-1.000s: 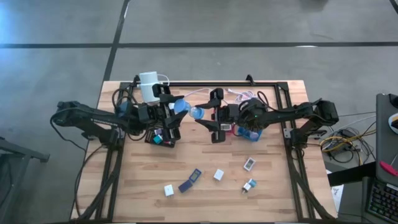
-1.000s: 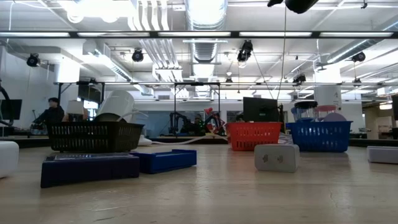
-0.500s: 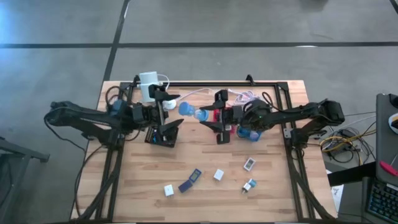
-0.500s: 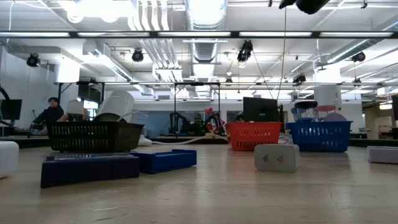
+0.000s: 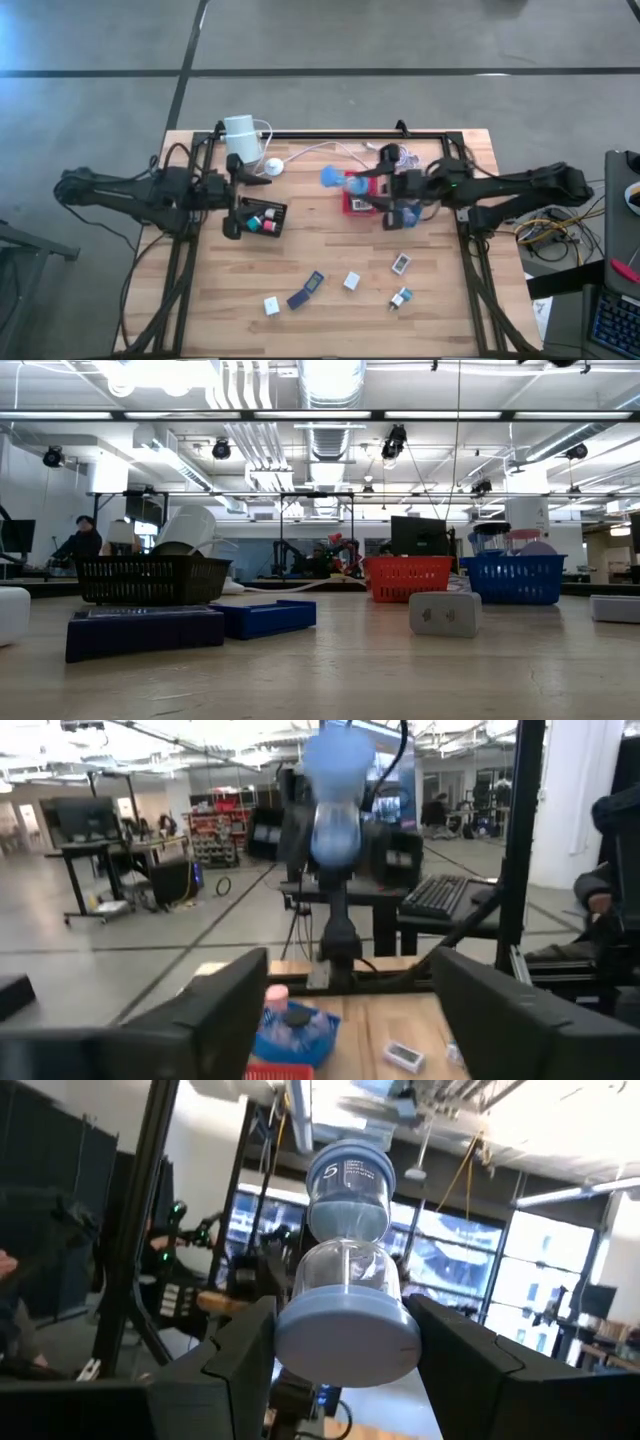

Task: Pick & Place Office items
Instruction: Put the light blue hourglass into the blue bin

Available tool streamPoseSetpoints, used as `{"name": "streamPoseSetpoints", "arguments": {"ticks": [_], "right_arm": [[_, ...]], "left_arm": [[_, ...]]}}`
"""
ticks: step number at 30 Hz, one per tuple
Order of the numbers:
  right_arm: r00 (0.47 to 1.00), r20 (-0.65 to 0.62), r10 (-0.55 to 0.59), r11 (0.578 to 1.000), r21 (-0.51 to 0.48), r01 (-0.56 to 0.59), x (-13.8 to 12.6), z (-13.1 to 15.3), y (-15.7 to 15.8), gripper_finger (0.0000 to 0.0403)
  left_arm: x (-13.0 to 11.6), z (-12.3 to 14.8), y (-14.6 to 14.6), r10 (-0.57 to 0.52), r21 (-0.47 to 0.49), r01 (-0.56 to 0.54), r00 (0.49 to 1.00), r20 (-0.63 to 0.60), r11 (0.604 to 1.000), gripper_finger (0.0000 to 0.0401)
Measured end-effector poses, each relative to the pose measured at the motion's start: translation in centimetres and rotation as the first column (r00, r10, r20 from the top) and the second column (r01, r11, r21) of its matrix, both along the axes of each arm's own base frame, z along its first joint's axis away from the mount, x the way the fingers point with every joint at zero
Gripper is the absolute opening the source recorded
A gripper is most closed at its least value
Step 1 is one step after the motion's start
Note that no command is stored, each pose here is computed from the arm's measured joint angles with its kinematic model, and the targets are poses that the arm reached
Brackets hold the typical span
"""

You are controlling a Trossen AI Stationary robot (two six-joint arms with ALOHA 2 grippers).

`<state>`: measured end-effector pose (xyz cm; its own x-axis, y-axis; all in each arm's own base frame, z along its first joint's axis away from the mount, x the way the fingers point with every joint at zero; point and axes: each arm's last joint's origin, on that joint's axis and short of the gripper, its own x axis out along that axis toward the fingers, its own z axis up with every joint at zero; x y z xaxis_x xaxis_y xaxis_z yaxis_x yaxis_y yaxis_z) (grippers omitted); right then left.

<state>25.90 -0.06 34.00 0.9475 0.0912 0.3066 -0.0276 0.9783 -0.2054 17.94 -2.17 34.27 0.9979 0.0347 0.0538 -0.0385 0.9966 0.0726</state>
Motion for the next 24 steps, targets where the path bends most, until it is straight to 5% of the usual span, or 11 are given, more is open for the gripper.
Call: {"name": "streamPoseSetpoints", "arguments": {"ticks": [11, 17, 24], "right_arm": [[0.981, -0.172, -0.086, 0.993, 0.060, 0.097, -7.5, 0.2, -0.3, 0.0196], [0.936, -0.321, -0.146, 0.971, 0.134, 0.198, -10.4, -0.1, -0.5, 0.0196], [0.819, -0.541, -0.192, 0.910, 0.214, 0.355, -13.2, 0.3, -0.7, 0.0196]], "left_arm": [[-3.3, -9.0, 0.5, 0.002, -0.014, -0.003, 1.000, -0.027, 1.000, 0.0015], [-4.4, -12.3, 0.7, 0.004, -0.012, -0.004, 1.000, 0.030, 1.000, 0.0011], [-5.1, -14.8, 0.8, 0.006, 0.019, -0.006, 1.000, 0.000, 1.000, 0.0009]]}}
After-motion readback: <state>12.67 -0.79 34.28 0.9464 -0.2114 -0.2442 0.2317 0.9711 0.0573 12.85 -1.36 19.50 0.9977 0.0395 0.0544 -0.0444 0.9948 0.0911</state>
